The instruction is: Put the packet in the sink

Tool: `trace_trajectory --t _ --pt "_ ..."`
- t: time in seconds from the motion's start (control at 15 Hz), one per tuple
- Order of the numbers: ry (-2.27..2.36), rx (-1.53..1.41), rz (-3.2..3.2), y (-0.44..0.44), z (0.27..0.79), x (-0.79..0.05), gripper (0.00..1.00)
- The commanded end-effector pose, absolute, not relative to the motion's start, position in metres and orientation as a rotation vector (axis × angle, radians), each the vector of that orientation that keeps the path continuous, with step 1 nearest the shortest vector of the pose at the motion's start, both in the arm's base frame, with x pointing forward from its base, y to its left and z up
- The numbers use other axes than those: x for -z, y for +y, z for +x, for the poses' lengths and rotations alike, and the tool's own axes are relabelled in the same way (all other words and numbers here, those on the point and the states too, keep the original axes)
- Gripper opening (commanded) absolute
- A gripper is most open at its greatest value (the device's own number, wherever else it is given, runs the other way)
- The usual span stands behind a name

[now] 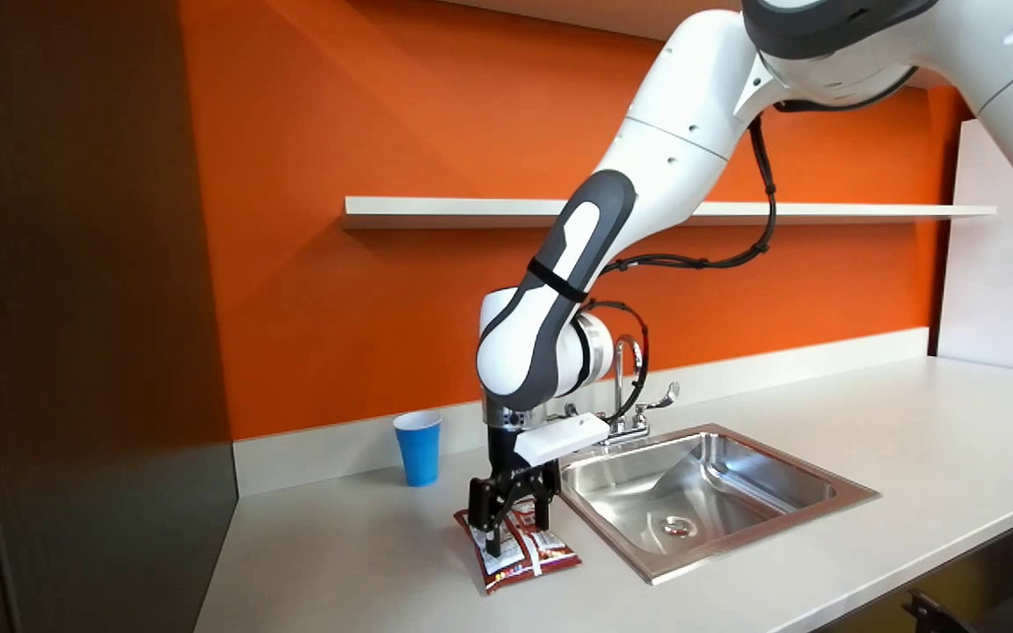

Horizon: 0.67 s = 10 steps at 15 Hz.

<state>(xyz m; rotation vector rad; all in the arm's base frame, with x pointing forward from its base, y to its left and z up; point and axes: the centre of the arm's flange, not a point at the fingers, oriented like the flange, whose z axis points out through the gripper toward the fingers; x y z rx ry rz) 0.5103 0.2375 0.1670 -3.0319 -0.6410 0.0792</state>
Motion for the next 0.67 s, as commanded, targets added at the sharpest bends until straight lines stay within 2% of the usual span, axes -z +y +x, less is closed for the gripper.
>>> trace_trajectory --t 0.0,0.13,0.4,0.6 --pt "-0.648 -0.089 -3.029 0.2375 0.5231 -0.1651 0.92" --pt "-0.641 -0.089 -3.029 0.2360 0.5254 -0.1638 0.65" --pt "-0.636 -0.085 -3.031 0.2352 0.5291 -0.1633 0.33" --pt "-0.632 -0.075 -3.033 0.2354 0.5329 -0.1662 0.13"
